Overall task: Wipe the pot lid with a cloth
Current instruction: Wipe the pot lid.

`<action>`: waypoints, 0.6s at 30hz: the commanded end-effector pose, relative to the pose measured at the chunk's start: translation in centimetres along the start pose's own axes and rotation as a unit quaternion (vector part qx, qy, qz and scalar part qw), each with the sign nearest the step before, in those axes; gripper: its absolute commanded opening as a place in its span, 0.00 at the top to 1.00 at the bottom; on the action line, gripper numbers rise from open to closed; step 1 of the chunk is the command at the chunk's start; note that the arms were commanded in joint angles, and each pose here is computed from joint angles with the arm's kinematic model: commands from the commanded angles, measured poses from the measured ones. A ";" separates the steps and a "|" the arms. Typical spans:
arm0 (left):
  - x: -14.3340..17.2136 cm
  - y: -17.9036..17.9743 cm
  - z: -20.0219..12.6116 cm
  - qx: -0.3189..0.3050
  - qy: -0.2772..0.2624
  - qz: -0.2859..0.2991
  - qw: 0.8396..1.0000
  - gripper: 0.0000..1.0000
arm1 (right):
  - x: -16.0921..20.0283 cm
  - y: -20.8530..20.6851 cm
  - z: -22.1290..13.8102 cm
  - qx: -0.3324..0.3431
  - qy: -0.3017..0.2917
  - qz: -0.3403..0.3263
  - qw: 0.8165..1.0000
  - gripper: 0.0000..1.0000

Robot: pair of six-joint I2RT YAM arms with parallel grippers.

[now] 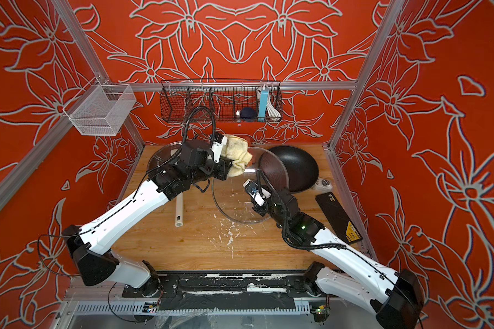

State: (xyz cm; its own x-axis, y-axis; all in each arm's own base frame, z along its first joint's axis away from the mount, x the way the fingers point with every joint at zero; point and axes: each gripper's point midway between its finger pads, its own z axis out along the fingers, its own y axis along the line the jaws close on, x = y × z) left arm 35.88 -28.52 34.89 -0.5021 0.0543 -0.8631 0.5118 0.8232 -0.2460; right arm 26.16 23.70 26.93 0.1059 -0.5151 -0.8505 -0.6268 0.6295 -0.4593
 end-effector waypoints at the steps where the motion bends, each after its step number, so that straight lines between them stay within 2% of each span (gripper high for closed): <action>1: 0.6 -1.0 0.3 0.028 0.029 0.023 0.999 1.00 | -7.0 -2.7 -2.6 0.049 -0.129 -0.021 0.990 1.00; 9: 2.4 -3.5 2.6 0.046 0.102 0.080 0.991 1.00 | -6.9 -1.5 -1.9 0.057 -0.109 -0.085 0.989 1.00; 14: 4.3 -5.8 4.0 0.061 0.150 0.130 0.978 1.00 | -7.0 -0.5 -1.1 0.059 -0.096 -0.125 0.986 1.00; 18: 5.6 -6.7 4.9 0.068 0.177 0.142 0.972 1.00 | -7.2 -0.1 -0.8 0.061 -0.097 -0.133 0.985 1.00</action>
State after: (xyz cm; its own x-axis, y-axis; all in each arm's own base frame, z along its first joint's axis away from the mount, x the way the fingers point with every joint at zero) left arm 33.95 -36.74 30.85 -0.5220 0.3995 -0.7536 0.7126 0.6899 -0.1279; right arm 24.34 26.51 25.02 0.2657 -0.6803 -0.6831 -0.6156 0.4256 -0.6633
